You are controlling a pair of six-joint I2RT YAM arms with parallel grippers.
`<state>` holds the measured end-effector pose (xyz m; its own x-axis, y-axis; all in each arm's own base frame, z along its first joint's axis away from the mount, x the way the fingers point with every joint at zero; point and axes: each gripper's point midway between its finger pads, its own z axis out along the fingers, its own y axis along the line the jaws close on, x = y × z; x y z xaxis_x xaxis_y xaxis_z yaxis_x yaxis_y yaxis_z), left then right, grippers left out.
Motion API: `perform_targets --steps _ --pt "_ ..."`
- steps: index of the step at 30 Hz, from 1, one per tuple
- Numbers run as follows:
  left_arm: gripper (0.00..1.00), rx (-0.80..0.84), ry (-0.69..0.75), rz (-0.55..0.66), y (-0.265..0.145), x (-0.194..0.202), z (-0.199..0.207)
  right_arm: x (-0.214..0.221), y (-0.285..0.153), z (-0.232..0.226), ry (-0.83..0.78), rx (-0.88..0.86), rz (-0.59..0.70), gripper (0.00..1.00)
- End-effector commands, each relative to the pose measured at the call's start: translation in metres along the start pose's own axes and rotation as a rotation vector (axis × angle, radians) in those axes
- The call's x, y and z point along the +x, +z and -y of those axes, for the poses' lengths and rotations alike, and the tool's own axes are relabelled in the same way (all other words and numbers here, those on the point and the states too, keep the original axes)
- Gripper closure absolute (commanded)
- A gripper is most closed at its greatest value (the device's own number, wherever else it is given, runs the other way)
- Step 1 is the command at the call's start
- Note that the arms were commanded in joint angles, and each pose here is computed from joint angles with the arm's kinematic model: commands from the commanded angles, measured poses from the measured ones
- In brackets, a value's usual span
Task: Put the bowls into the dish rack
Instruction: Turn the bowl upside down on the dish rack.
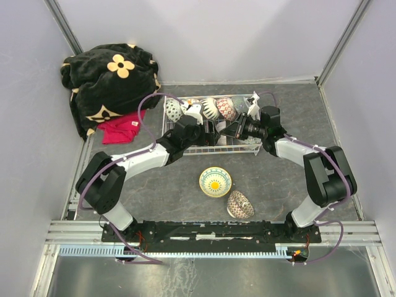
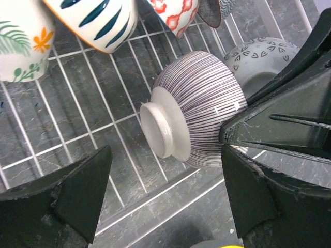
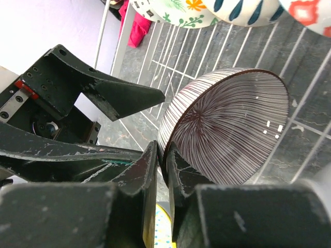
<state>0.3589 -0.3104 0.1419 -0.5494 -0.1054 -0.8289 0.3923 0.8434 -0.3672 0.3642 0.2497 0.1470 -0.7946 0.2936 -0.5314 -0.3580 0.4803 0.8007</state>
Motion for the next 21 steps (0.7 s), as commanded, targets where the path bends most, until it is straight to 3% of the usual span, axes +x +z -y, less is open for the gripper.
perform_targets --steps 1,10,21 --pt "0.08 0.098 -0.024 0.103 0.010 -0.038 0.026 0.019 -0.015 0.032 0.033 0.141 -0.041 0.82" --pt "0.09 0.147 -0.040 0.095 0.018 -0.036 0.035 0.014 -0.034 0.041 0.011 0.234 -0.034 0.77" --pt "0.09 0.184 -0.051 0.095 0.020 -0.037 0.043 -0.005 -0.066 0.021 -0.076 0.335 -0.015 0.63"
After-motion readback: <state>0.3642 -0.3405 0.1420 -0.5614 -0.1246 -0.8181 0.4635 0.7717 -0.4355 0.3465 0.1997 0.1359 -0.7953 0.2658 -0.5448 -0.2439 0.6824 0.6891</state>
